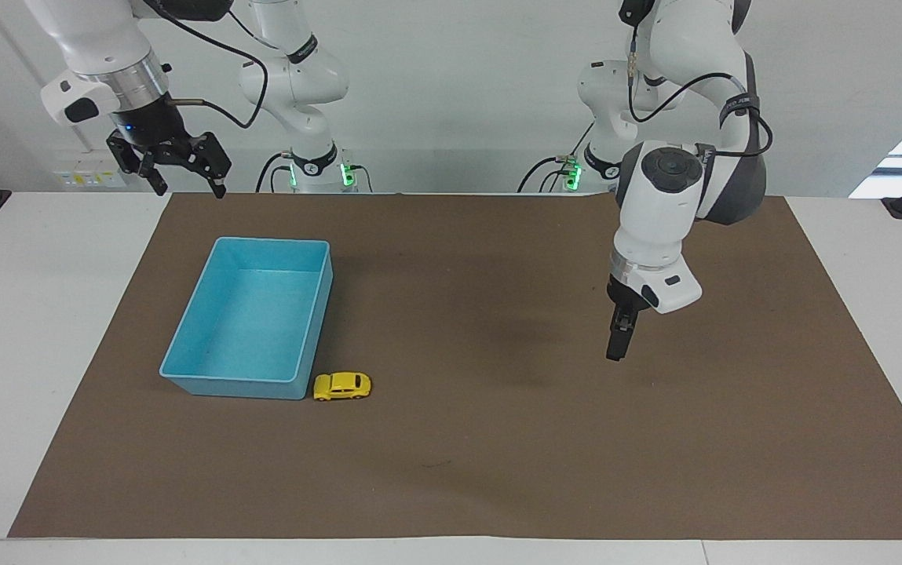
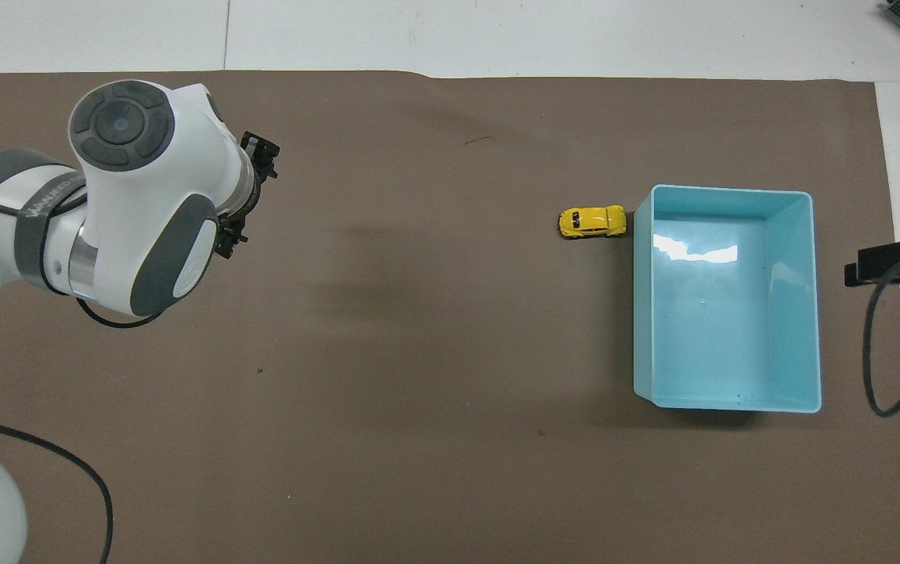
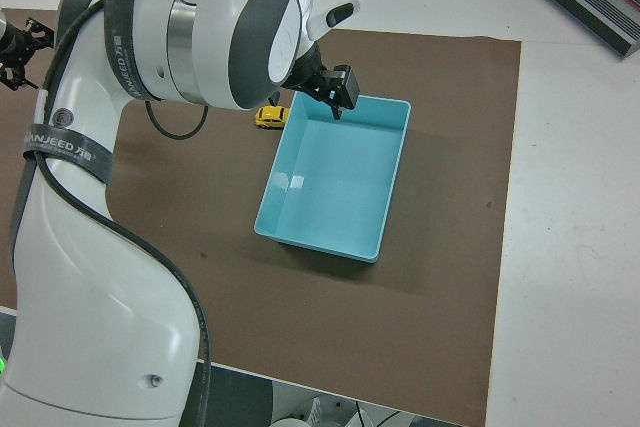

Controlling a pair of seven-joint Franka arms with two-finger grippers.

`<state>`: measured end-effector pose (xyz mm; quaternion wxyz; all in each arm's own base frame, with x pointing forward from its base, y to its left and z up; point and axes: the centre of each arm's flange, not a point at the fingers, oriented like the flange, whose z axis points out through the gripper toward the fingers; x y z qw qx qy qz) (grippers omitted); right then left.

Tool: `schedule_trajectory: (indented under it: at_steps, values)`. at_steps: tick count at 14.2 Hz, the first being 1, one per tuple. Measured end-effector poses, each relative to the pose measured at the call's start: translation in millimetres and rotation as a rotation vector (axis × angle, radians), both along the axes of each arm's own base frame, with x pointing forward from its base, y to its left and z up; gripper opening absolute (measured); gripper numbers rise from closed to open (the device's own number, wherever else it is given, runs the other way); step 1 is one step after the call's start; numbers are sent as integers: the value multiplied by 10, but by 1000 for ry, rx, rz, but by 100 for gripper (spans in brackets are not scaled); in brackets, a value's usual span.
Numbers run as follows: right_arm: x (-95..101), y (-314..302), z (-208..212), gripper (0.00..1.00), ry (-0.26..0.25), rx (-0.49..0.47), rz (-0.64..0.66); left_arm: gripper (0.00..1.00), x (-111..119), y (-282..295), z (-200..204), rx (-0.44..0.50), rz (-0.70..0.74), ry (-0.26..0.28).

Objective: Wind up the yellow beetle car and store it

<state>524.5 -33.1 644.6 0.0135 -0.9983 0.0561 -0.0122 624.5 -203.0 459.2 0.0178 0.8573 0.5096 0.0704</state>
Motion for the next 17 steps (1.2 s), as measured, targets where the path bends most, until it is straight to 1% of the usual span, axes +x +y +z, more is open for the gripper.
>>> schedule_trajectory:
  at_steps: [4, 10, 17]
  values:
    - [0, 0, 0, 100, 0, 0, 0, 100, -46, 394, 328, -11, -106, 26]
    - [0, 0, 0, 100, 0, 0, 0, 100, -232, 972, 801, -17, -291, 73]
    - [0, 0, 0, 100, 0, 0, 0, 100, -437, 1522, 1145, -6, -454, 108]
